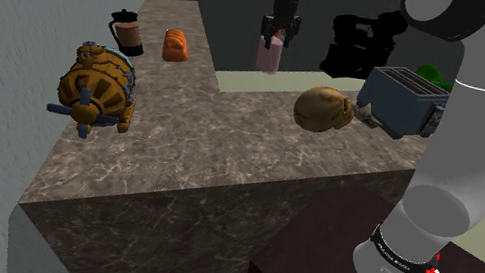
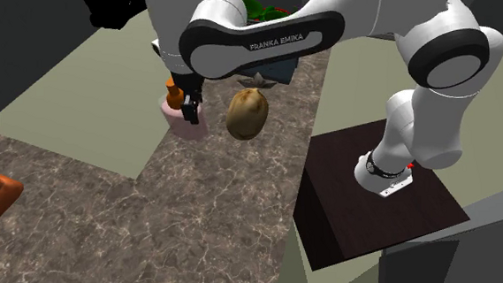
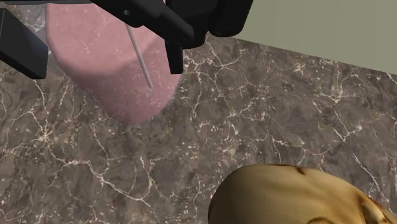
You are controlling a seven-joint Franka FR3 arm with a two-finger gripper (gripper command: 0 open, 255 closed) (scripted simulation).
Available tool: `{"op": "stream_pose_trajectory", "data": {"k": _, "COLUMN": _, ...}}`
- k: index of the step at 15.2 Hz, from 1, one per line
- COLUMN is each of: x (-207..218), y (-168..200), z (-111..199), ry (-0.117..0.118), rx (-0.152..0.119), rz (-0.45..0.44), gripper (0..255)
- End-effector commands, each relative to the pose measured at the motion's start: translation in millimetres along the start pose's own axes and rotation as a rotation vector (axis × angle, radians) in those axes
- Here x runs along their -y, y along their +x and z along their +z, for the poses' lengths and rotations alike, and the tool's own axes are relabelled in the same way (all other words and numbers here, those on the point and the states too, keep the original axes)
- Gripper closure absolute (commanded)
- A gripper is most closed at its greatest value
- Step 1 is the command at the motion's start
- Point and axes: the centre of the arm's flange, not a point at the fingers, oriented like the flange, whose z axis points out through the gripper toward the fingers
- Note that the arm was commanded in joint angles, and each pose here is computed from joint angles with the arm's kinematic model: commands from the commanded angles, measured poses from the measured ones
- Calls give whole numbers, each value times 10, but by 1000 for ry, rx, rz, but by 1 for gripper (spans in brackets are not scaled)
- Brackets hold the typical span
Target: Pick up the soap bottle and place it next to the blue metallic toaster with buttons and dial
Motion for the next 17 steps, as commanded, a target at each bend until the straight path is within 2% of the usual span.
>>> {"op": "stream_pose_trajectory", "data": {"k": 1, "x": 9, "y": 16, "z": -116, "ry": 0, "rx": 0, "rz": 0, "gripper": 255}}
{"op": "stream_pose_trajectory", "data": {"k": 10, "x": 15, "y": 49, "z": -590, "ry": 0, "rx": 0, "rz": 0, "gripper": 255}}
{"op": "stream_pose_trajectory", "data": {"k": 17, "x": -685, "y": -552, "z": -642, "ry": 0, "rx": 0, "rz": 0, "gripper": 255}}
